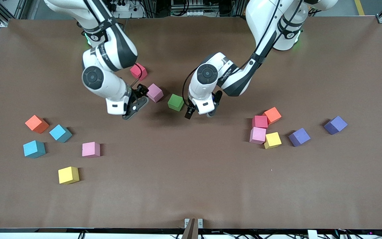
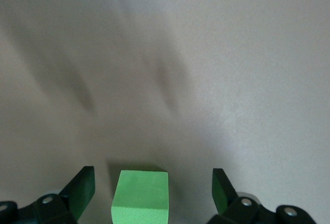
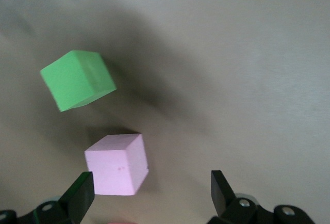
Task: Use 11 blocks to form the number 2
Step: 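Grasp the pink cube with the right gripper while the left gripper grasps the green cube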
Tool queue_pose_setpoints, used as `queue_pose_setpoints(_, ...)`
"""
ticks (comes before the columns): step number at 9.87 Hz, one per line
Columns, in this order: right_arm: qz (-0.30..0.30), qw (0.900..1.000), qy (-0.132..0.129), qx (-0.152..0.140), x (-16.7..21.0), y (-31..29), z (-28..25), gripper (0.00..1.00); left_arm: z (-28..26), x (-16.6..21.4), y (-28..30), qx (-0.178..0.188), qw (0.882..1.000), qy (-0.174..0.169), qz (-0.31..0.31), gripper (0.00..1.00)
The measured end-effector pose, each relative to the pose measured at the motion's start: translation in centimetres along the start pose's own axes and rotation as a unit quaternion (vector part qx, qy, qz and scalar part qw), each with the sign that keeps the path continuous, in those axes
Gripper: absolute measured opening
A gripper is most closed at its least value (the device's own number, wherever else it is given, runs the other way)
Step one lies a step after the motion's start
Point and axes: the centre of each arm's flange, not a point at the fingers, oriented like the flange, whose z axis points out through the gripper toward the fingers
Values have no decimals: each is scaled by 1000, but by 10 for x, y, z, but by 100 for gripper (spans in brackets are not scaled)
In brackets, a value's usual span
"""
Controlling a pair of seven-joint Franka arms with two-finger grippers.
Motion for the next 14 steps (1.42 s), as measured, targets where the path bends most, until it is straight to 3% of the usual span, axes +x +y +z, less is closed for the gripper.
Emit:
queue_pose_setpoints(5, -64, 997, 14, -32, -28, -71, 64, 100, 20, -20, -10, 7, 1000, -25, 0, 100)
queue_pose_setpoints(10, -44, 998, 6, -38, -45, -78, 88, 100, 38, -35, -14, 4, 999, -37, 3, 100)
queue_pose_setpoints(14, -43, 997, 23, -58, -42, -79, 122, 100, 51, -46, -11, 4, 999, -43, -3, 100)
